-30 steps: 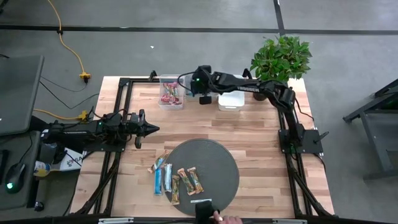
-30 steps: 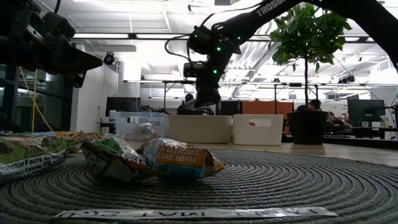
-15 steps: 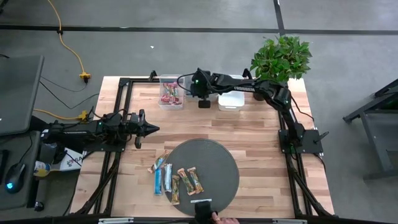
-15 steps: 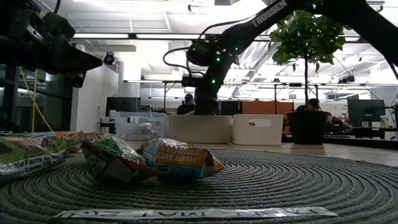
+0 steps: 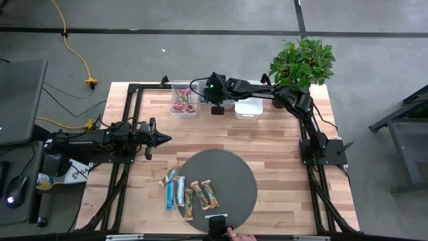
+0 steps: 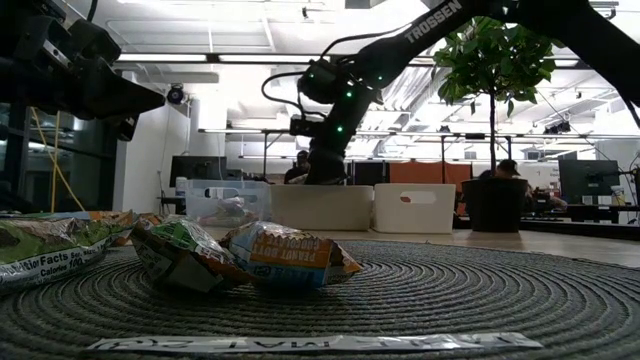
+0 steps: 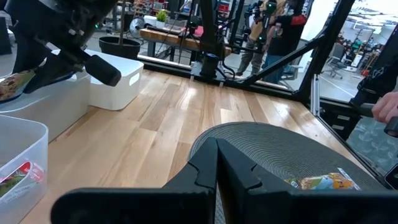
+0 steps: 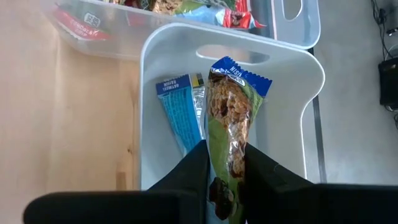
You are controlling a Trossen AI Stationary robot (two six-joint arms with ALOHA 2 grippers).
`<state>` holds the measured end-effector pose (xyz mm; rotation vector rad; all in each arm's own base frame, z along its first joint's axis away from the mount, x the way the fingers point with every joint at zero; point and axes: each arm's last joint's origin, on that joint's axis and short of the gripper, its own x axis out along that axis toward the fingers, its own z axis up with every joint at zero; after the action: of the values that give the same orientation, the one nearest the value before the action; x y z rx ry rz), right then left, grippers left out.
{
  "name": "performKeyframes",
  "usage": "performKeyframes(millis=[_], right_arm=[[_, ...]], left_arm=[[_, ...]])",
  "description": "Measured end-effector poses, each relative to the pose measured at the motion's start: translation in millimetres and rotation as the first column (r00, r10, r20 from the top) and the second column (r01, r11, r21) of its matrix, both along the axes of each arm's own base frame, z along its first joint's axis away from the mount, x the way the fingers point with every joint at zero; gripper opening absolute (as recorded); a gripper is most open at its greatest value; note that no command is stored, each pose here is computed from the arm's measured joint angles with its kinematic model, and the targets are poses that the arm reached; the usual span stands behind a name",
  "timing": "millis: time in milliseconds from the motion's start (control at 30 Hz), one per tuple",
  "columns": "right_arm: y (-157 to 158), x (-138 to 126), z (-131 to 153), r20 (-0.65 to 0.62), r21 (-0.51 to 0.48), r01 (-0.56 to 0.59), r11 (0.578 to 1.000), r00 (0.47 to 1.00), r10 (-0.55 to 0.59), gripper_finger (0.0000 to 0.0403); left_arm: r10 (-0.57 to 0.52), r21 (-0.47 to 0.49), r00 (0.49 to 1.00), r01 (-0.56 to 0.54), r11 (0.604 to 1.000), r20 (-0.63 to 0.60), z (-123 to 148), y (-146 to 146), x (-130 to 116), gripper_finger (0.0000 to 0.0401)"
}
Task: Pick and place Granola Bars by type
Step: Put the blue granola bar into the gray bin, then put the orange granola bar into the white bin
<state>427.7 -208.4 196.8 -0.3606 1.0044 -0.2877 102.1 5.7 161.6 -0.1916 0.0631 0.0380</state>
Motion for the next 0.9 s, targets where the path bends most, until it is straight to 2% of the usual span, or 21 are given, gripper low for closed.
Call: performKeyframes(millis=[267,633,800,900], right_arm=[[1.0,-0.7,-0.7,0.008,0.037,0.02,0.999,1.0,-0.021,0.0062],[1.4,-2.2,-1.1,-0.007,0.042,0.035,0.999,0.999,-0.035,0.013],[4.2,-2.2,3.3,-0.01,0.015,0.048,0.999,0.999,-0.048,0.014],[6.7,-3.9,15.2,0.013,-0.002,0.05,0.999,0.999,-0.05,0.014]], left_arm=[[0.0,0.0,1.0,0.0,1.0,0.0,0.0,0.0,0.0,0.0],[0.0,0.0,1.0,0.0,1.0,0.0,0.0,0.0,0.0,0.0],[0.0,0.0,1.0,0.0,1.0,0.0,0.0,0.0,0.0,0.0],[0.0,0.0,1.0,0.0,1.0,0.0,0.0,0.0,0.0,0.0]])
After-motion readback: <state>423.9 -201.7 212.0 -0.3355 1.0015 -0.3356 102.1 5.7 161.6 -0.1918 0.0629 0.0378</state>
